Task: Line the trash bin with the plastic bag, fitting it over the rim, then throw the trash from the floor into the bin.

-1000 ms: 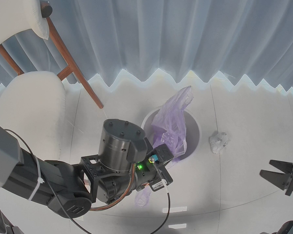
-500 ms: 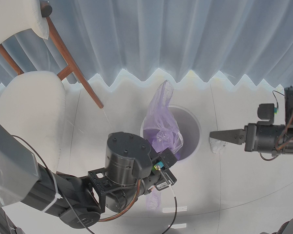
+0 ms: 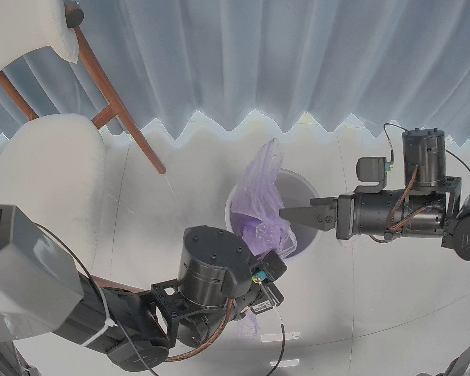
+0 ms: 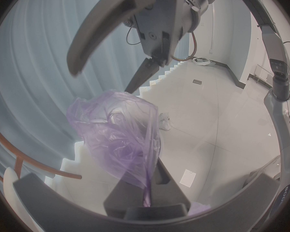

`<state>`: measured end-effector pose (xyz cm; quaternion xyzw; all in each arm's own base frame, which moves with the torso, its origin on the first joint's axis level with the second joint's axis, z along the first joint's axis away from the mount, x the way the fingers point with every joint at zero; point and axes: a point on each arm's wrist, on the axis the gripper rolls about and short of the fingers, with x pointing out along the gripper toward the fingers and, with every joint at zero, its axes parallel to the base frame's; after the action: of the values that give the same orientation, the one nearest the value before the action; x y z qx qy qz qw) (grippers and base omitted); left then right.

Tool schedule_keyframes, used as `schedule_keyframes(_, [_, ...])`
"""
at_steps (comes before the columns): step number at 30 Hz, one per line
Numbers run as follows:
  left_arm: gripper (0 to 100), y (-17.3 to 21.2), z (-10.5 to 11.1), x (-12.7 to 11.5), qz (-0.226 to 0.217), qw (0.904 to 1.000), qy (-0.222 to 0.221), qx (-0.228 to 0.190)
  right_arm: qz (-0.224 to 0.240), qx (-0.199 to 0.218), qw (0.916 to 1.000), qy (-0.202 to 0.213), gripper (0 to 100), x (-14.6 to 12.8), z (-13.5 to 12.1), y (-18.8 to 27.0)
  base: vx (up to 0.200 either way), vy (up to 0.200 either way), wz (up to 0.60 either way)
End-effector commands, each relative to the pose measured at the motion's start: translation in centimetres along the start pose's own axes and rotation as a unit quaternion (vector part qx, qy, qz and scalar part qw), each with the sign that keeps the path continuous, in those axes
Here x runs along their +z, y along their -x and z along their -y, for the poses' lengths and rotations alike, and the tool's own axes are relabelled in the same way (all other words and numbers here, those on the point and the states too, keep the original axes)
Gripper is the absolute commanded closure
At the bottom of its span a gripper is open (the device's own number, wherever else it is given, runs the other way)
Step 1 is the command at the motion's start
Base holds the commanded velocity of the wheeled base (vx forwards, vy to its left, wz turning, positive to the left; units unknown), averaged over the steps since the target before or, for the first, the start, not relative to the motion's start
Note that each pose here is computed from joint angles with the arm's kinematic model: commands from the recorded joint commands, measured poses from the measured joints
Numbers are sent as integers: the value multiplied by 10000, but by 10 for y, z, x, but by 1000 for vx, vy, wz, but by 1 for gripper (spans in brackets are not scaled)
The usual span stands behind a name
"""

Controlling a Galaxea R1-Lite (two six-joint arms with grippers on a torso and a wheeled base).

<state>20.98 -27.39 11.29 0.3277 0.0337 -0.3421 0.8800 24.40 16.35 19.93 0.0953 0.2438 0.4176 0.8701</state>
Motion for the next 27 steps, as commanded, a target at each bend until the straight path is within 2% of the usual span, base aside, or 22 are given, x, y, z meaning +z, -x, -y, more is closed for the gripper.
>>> schedule_keyframes(1, [100, -1, 2, -3, -50, 10000, -13, -19, -339, -75, 9994, 88, 0, -15, 11, -22, 0, 0, 0])
schedule_keyframes(9, [100, -1, 2, -2, -43, 10000, -5, -14, -510, -191, 9980, 336, 0, -22, 20, -34, 0, 0, 0])
schedule_keyframes(13, [100, -1, 1, -2, -35, 10000, 9, -1, -353, -400, 9980, 346, 0, -15, 28, -40, 0, 0, 0])
schedule_keyframes(14, [100, 0, 0, -1, -22, 10000, 13, 7, -156, -668, 9971, 341, 0, -8, 41, -48, 0, 0, 0])
schedule_keyframes(17, [100, 1, 0, 0, -5, 10000, 7, 8, 0, -689, 9969, 379, 0, -3, 47, -54, 0, 0, 0])
schedule_keyframes(25, [100, 2, 0, 0, -23, 10000, -6, 69, -53, -685, 9970, 357, 0, -5, 52, -67, 0, 0, 0])
schedule_keyframes(26, [100, 1, 0, 0, 0, 9999, 5, 101, -60, -686, 9970, 355, 100, -6, 53, -68, 0, 0, 0])
schedule_keyframes(27, [100, 1, 0, 0, 9, 9999, 9, 115, -67, -688, 9970, 352, 100, -6, 53, -68, 0, 0, 0])
